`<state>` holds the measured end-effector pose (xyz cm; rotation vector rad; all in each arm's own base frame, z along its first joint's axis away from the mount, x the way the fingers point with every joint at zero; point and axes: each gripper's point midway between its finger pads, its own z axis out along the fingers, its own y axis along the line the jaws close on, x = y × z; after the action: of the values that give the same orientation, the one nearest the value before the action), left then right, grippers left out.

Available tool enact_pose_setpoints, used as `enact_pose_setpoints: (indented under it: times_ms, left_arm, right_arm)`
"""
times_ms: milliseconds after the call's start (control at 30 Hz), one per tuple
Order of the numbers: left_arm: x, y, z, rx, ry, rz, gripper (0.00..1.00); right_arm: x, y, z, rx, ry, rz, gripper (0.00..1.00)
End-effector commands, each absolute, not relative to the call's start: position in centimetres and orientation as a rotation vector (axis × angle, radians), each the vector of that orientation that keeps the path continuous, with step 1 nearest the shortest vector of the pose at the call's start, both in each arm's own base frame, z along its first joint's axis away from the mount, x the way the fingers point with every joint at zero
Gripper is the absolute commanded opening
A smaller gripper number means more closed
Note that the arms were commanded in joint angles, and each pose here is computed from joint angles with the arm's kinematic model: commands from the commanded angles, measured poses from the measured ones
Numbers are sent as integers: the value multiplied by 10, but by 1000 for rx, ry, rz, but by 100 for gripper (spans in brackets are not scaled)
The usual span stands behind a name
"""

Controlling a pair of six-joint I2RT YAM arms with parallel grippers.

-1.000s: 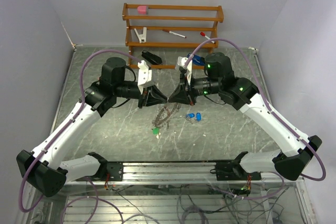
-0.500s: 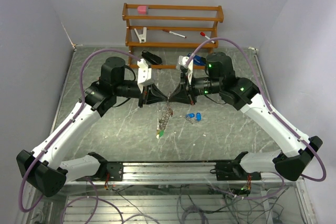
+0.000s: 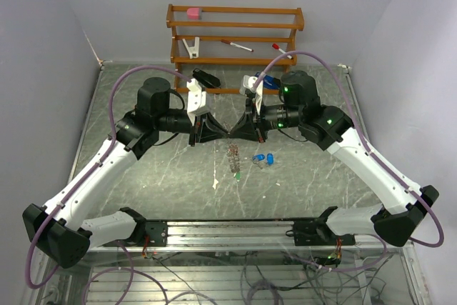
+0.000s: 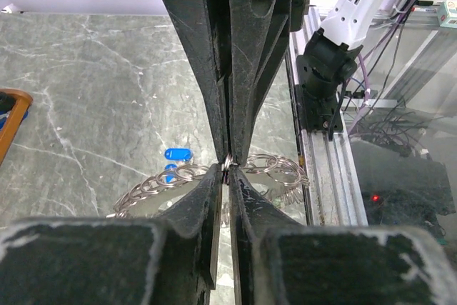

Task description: Put the keys on the keyring

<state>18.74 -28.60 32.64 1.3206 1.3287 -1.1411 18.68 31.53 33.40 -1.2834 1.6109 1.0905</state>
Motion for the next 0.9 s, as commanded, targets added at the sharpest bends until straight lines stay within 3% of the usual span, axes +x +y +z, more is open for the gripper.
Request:
enact_pose_setpoints:
  times_ms: [0, 133, 267, 500, 600, 733, 867]
  left_arm:
    - [178, -292, 337, 1349, 1248, -1179, 21]
    - [176, -293, 336, 1354, 1253, -1187, 21]
    - [176, -292, 332, 1358, 1263, -1180, 7]
    - [177, -290, 330, 1357, 1275, -1163, 7]
    - [180, -287, 330, 1368, 1269, -1101, 7]
    - [195, -279, 328, 1356, 1248, -917, 7]
    - [210, -272, 327, 1346, 1190, -741, 7]
  right_arm:
    - [188, 320, 356, -1265, 1517, 1093, 0]
    - [188, 320, 356, -1263, 1512, 1091, 0]
    - [188, 319, 357, -1260, 1515, 1085, 0]
    - [192, 316, 357, -1235, 1531, 1055, 0]
    - [194, 312, 359, -1205, 1537, 1025, 24]
    - [199, 301, 366, -1150, 1550, 960, 39]
    - [207, 291, 376, -1069, 1569, 894, 45]
